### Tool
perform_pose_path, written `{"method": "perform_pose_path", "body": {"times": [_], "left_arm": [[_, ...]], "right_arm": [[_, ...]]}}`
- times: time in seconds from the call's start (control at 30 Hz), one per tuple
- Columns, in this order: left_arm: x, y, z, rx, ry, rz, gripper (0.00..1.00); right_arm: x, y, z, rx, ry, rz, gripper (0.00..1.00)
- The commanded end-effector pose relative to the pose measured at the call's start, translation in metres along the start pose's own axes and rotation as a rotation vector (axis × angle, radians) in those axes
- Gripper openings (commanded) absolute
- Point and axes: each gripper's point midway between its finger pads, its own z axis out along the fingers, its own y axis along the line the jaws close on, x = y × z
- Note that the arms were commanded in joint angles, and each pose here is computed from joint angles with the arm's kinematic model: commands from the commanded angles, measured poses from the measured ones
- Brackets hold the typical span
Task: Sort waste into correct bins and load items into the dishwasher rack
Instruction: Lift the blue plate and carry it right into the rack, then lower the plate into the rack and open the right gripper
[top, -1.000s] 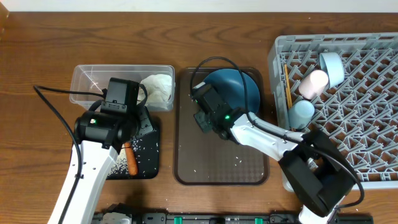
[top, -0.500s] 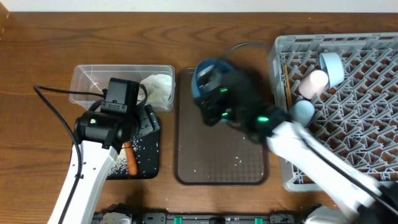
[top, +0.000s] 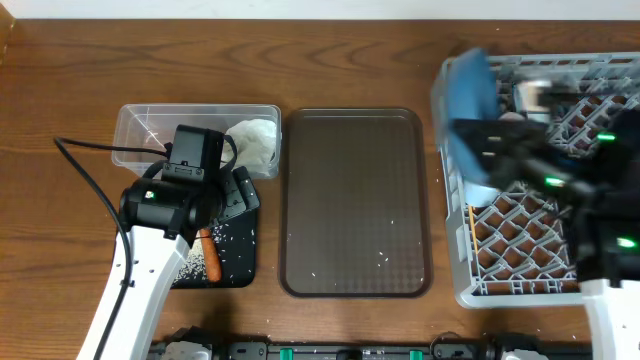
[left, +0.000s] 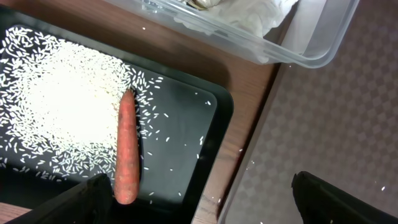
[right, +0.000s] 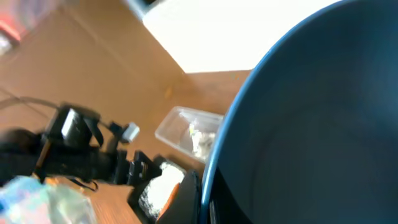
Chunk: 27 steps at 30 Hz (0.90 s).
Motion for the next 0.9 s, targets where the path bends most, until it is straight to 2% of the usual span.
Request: {"method": "perform_pose_path", "body": {"times": [0.0, 0.1, 0.2, 0.57, 0.87], "left_arm": [[-0.003, 0.001, -0.003, -0.001, -0.010, -0.001, 0.99], [-0.003, 0.001, -0.003, -0.001, -0.010, -0.001, 0.98], [-0.003, 0.001, -0.003, -0.001, -0.010, -0.001, 0.98], [-0.003, 0.001, -0.003, -0.001, -0.010, -0.001, 0.98], [-0.003, 0.001, -0.003, -0.001, -0.010, -0.001, 0.98]], "right_arm": [[-0.003, 0.010, -0.033, -0.176, 0.010, 0.036, 0.01], [-0.010, -0.009, -0.058, -0.225, -0.024, 0.078, 0.01], [-0.012, -0.055, -0.077, -0.137, -0.098, 0.199, 0.01], [0.018, -0.172, -0.107, -0.039, -0.214, 0.426, 0.01], [0.029, -0.220, -0.137, 0.014, -0.298, 0.543, 0.01]]}}
